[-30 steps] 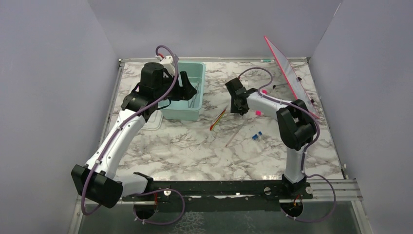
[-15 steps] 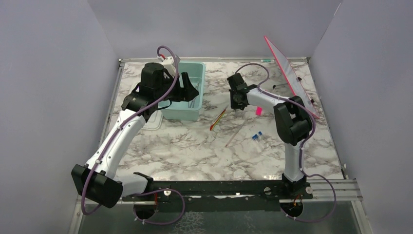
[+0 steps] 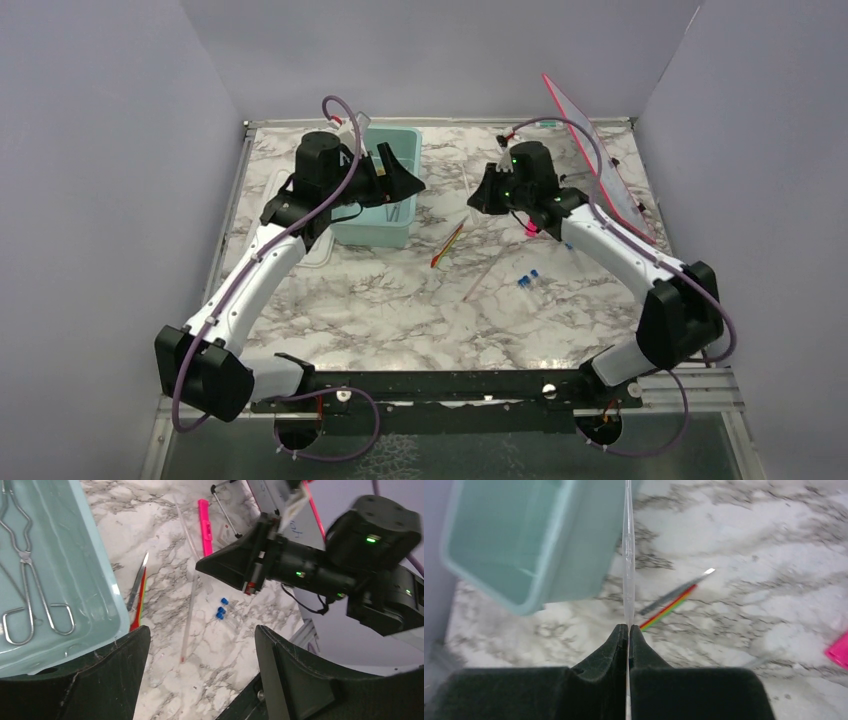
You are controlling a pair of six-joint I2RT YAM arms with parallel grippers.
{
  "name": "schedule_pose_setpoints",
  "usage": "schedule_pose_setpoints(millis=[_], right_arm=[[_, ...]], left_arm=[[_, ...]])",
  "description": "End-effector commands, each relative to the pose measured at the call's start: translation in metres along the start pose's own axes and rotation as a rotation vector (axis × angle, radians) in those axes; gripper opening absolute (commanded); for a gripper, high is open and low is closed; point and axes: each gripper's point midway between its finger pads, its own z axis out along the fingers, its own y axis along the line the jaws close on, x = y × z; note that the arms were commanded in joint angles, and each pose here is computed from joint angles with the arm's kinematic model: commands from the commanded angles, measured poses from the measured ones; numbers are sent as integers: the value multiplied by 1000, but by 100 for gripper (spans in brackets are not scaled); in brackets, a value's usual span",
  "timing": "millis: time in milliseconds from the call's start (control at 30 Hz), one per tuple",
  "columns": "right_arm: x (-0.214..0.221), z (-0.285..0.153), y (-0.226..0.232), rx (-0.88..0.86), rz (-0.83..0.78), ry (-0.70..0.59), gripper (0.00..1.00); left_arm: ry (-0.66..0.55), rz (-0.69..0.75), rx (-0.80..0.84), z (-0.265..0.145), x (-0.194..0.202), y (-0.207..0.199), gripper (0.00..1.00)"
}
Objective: Organize the chemistry lab equipment
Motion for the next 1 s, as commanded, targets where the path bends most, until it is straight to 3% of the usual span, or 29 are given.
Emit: schedule_pose_setpoints(millis=[0,233,400,633,900,967], right_arm=[[-23,-45,66,-342,53,-88,6],[-40,-95,113,-597,84,-137,6],[-44,-113,128,-685,84,-148,6],[-42,-120,131,-716,64,-156,7],[-39,-117,131,-730,53,-156,7],[-38,-116,131,-727,54,-153,12]], left_arm=[[-62,-84,147,8,-15,-28,78],[-99,-122,295,26,-12,-57,73],[-171,-80,231,42,-9,-61,63],[-224,-70,140,57,-5,-53,41],[-198,-54,144,67,3,-56,14],[-195,-39,132,69,4,-53,8]])
